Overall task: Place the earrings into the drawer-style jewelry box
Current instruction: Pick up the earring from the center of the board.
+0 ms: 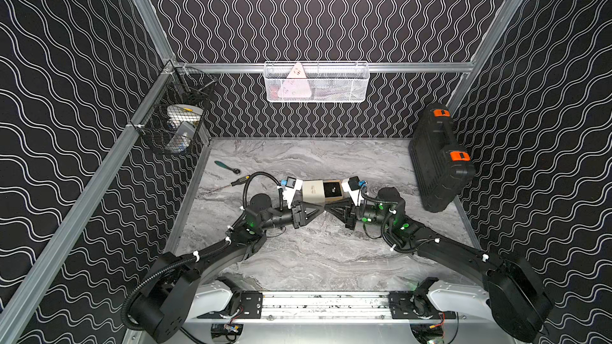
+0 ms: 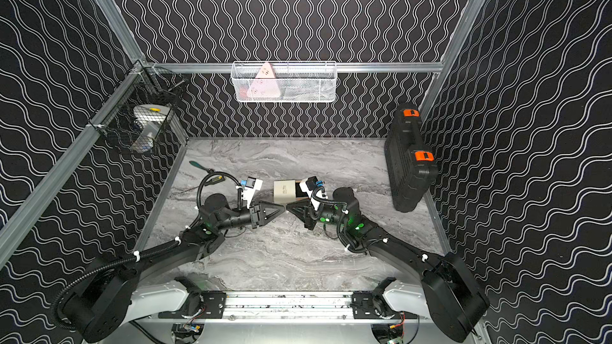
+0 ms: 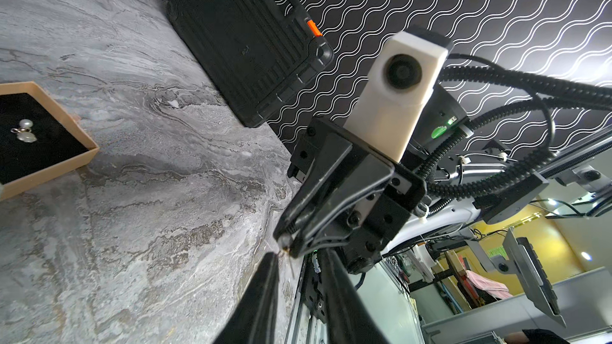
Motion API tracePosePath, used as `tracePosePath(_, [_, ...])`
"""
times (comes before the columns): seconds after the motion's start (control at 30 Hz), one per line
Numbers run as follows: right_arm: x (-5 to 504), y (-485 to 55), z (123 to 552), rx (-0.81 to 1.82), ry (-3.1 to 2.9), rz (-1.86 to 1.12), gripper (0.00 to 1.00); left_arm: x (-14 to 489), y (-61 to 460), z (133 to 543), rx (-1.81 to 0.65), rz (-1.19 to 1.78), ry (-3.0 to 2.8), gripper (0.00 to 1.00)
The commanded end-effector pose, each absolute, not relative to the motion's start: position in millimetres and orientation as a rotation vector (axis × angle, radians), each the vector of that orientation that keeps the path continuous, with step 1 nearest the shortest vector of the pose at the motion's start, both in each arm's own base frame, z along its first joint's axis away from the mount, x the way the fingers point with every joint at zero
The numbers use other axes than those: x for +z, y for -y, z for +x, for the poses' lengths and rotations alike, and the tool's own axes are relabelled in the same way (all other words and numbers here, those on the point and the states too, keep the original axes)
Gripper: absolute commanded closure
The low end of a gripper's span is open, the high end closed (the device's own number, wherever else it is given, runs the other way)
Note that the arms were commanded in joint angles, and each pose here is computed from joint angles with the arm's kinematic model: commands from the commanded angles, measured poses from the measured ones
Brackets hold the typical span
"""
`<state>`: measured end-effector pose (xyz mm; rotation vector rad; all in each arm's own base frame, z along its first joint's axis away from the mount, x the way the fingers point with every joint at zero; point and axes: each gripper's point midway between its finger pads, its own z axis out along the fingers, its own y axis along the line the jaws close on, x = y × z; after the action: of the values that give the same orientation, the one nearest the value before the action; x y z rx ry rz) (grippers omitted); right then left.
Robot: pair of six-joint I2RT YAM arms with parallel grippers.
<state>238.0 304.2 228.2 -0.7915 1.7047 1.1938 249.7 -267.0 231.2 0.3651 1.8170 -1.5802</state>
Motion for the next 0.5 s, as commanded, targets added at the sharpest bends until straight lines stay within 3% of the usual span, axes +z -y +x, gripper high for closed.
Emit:
tracePosePath(0.0, [240.6, -305.0, 237.1, 1.213, -1.655, -0.788, 0.89, 240.2, 269.1, 247.8, -1.584, 0.400, -1.777, 0.76])
tracePosePath(0.2, [241.6, -305.0, 236.3, 1.216, -1.652, -0.791, 0.89, 238.8, 268.6, 249.7, -1.578, 0.387, -1.784, 0.88])
tracePosePath(0.47, [243.9, -304.8, 234.8, 1.218, -1.643, -0.797, 0.83, 238.6, 267.2, 251.0, -1.565, 0.373, -1.791, 0.96])
